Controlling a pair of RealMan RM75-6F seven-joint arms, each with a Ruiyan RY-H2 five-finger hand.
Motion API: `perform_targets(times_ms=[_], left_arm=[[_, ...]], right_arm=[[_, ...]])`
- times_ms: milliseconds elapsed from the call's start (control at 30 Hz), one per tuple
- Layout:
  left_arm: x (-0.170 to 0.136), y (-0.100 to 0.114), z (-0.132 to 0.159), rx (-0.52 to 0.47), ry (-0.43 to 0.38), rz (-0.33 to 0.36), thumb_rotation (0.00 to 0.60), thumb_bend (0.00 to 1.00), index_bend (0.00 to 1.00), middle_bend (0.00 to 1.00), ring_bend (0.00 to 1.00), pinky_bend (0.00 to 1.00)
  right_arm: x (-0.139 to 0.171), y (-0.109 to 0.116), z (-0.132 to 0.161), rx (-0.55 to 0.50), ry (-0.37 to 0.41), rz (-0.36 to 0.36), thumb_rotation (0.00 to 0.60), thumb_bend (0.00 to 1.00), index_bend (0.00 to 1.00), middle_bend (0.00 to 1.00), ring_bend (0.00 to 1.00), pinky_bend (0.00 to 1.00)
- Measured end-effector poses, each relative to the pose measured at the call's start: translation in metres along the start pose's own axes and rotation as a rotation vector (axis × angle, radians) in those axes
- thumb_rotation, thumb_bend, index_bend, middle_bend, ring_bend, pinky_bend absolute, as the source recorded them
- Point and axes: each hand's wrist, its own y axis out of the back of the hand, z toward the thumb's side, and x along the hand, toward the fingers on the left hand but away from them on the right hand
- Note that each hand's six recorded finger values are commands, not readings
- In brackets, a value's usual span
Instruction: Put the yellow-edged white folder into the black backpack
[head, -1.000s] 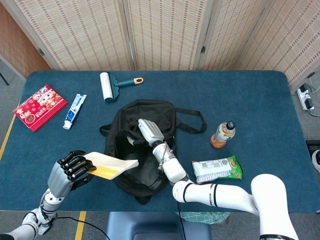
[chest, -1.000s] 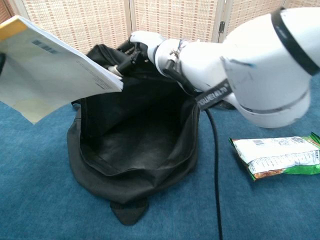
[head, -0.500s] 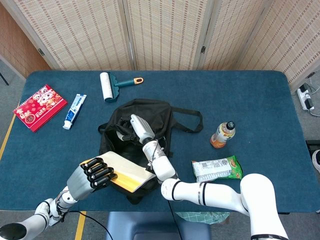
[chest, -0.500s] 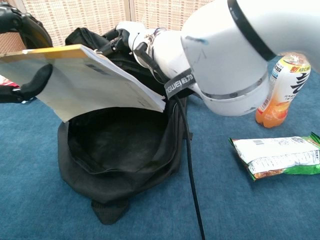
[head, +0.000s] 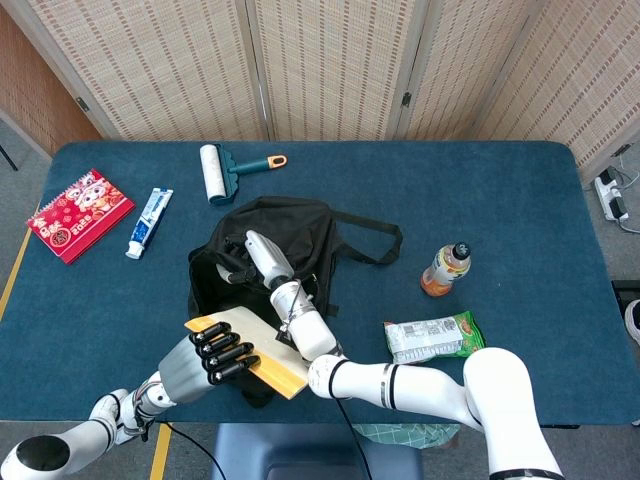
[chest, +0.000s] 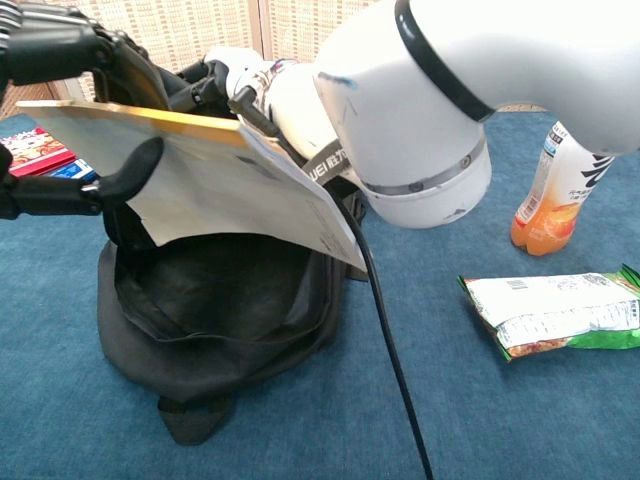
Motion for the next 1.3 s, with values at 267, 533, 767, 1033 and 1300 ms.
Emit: perform_targets(times_ms=[267,533,767,1033,1300], left_arm=[[-0.002,-0.021,-0.007,0.026,0.038,-0.068,0.600,0.49,0.76,0.75,0.66,0.65],[-0.023,-0.035,-0.022,0.124,0.104,-0.169,0.600,0.49,0.76,0.75,0.66,0.65],[-0.051,-0.044,-0.030,0.219,0.162,-0.286,0.600,0.49,0.76,0.75,0.66,0.65],[-0.066,-0.040,-0.045,0.280,0.245,-0.334,0.600,0.49,0.76,0.75,0.66,0.66],[-0.064,-0.026,-0.063,0.354,0.363,-0.261,0.600,0.49,0.77,0.75,0.67,0.67]], right_arm=[[0.010,0.001,0.010,-0.054,0.032,0.026,0.600,0.78,0.85,0.51,0.53,0.66],[0.019,0.010,0.013,-0.108,0.044,0.044,0.600,0.78,0.85,0.51,0.53,0.66],[0.028,0.017,0.014,-0.114,0.048,0.062,0.600,0.78,0.85,0.51,0.53,0.66],[0.039,0.018,0.011,-0.108,0.044,0.086,0.600,0.78,0.84,0.51,0.53,0.66],[0.044,0.018,0.013,-0.123,0.053,0.094,0.600,0.78,0.84,0.51,0.53,0.66]])
